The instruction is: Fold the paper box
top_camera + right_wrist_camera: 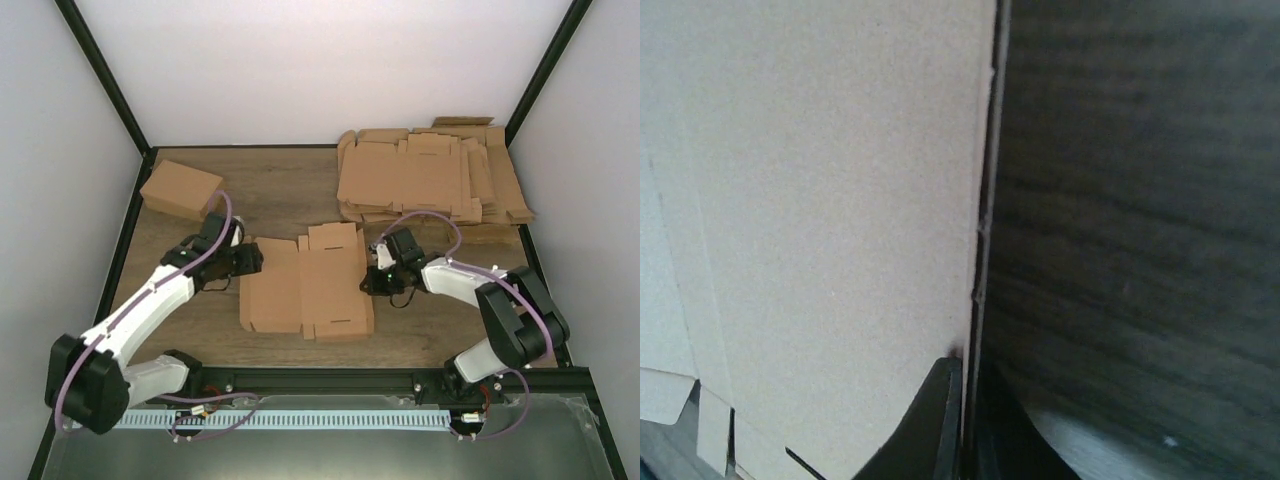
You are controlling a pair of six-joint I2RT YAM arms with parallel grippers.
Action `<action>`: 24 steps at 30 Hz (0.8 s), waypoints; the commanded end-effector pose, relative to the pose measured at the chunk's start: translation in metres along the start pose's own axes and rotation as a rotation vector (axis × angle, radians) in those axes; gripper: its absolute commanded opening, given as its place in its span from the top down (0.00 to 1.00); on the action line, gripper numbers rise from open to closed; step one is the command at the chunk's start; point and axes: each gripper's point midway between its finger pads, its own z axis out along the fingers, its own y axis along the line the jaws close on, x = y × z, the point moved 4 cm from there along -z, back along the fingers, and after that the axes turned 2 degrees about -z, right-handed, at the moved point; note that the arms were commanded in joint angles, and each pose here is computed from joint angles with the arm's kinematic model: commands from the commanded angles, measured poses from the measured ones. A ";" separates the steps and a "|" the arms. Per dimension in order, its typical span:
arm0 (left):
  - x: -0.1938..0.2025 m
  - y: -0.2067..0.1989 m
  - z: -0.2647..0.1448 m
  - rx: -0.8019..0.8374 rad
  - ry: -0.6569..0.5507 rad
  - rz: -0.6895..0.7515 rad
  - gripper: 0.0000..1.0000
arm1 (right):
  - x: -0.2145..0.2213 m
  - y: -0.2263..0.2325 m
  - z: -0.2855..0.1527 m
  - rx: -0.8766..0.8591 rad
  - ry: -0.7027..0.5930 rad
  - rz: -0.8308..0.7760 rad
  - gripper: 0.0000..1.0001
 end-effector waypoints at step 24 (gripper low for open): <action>-0.126 -0.002 -0.115 0.034 -0.398 0.019 0.00 | -0.090 0.124 -0.067 0.214 -0.022 -0.584 0.99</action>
